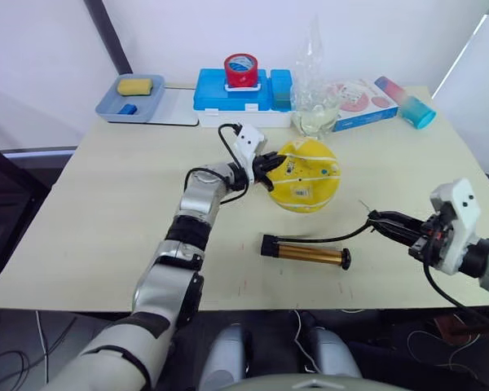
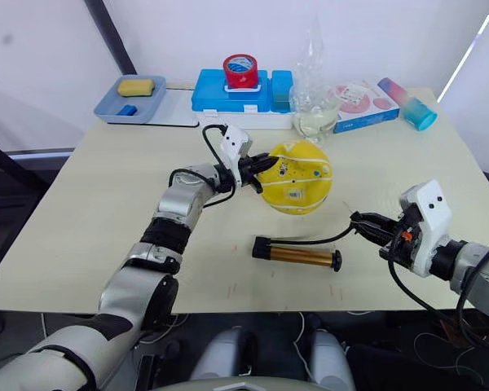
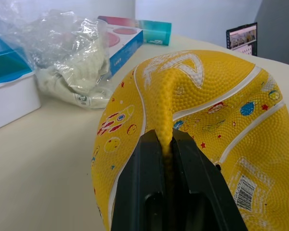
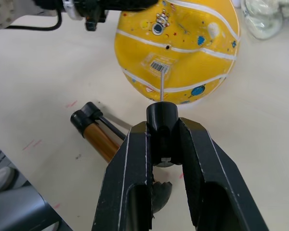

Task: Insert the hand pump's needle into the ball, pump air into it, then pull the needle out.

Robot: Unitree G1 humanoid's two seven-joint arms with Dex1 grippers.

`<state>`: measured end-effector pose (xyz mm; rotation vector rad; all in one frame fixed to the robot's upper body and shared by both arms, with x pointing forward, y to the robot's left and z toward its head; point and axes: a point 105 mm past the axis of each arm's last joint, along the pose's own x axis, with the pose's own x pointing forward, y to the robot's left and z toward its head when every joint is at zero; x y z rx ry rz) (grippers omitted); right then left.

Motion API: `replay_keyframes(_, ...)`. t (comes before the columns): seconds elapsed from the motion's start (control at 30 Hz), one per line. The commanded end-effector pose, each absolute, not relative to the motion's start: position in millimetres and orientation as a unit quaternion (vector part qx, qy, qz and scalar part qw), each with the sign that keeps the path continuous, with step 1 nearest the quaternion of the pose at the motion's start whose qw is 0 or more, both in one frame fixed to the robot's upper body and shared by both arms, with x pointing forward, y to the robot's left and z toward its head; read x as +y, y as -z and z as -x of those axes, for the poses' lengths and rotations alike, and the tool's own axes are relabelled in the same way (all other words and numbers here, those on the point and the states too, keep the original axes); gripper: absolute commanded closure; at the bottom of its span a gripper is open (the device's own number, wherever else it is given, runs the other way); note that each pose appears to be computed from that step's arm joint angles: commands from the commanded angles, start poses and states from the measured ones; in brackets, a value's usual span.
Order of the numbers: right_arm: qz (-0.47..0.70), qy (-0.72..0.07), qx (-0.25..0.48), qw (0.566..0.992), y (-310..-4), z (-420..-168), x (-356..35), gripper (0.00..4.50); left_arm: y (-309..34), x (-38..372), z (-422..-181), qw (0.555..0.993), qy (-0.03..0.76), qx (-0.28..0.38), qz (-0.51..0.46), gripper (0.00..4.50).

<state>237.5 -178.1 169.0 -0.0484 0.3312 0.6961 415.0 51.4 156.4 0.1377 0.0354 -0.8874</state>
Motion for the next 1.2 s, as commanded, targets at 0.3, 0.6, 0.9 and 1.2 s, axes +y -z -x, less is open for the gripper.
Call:
replay_keyframes(0.3, 0.038, -0.355, 0.195, 0.913, -174, -254, -164, 4.23, -146, 42, -389, 0.929, 0.362, 0.032, -0.065, 4.47)
replay_keyframes(0.6, 0.046, -0.334, 0.233, 0.912, -170, -282, -157, 4.23, -144, 30, -382, 0.94, 0.335, 0.037, -0.054, 4.47)
replay_keyframes(0.9, 0.015, -0.316, 0.285, 0.905, -175, -314, -139, 4.23, -145, 25, -385, 0.944, 0.323, 0.038, -0.049, 4.47)
replay_keyframes(1.2, -0.031, -0.297, 0.328, 0.896, -178, -338, -121, 4.23, -142, 25, -385, 0.943, 0.326, 0.043, -0.05, 4.47)
